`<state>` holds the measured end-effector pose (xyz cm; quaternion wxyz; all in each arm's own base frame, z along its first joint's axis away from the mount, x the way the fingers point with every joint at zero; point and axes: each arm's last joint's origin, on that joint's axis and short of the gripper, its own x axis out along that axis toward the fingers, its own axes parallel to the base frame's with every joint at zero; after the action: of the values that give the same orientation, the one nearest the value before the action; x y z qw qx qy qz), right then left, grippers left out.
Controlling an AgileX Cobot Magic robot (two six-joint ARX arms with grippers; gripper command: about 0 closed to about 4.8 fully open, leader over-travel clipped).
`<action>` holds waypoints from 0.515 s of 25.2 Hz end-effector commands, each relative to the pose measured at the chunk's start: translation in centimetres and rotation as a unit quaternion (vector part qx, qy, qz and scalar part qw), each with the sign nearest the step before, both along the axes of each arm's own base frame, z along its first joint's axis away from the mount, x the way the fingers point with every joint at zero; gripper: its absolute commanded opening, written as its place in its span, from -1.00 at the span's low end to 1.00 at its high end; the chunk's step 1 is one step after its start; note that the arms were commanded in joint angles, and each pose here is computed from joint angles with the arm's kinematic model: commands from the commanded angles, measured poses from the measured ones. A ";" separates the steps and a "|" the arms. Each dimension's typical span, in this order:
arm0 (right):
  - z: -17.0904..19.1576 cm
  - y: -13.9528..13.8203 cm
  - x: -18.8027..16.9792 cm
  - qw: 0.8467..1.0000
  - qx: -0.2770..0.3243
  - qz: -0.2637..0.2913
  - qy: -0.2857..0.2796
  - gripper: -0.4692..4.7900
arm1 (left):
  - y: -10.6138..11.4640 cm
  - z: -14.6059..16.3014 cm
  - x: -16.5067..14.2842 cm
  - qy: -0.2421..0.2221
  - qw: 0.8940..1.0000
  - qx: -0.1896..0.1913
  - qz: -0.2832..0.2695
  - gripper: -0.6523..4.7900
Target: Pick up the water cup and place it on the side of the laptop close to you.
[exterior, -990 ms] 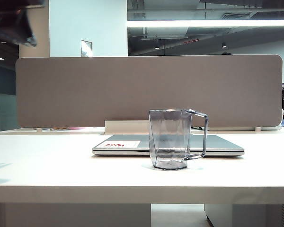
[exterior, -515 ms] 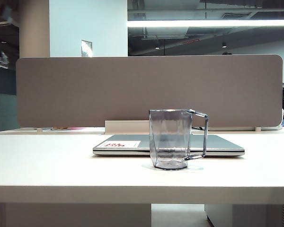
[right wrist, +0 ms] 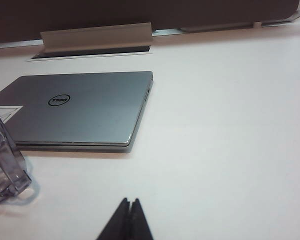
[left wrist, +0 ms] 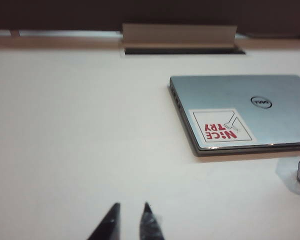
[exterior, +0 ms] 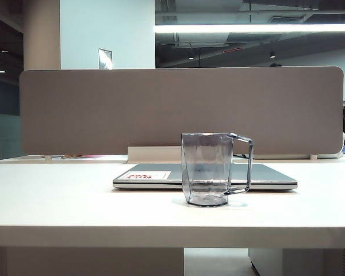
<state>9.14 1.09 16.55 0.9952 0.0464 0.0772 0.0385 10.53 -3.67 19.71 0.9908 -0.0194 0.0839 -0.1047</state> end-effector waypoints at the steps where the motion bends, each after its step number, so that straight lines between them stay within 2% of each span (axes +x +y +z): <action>1: -0.5 0.0 0.1 1.000 0.000 0.000 0.002 -0.86 | 0.2 -0.6 -0.5 -0.020 1.000 -0.009 -0.002 -0.59; 5: -1.6 0.0 0.3 1.000 -0.002 0.000 0.019 -0.86 | 0.4 -1.7 -1.1 -0.039 0.999 -0.014 -0.007 -0.70; 13: -1.6 0.0 0.3 1.000 -0.007 0.001 0.018 -0.86 | 0.5 -2.3 -1.5 -0.042 0.999 -0.002 -0.019 -0.70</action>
<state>9.41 1.13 14.82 0.9933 0.0410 0.1018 0.0374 9.09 -3.20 17.57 0.9915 -0.0218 0.0405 -0.1216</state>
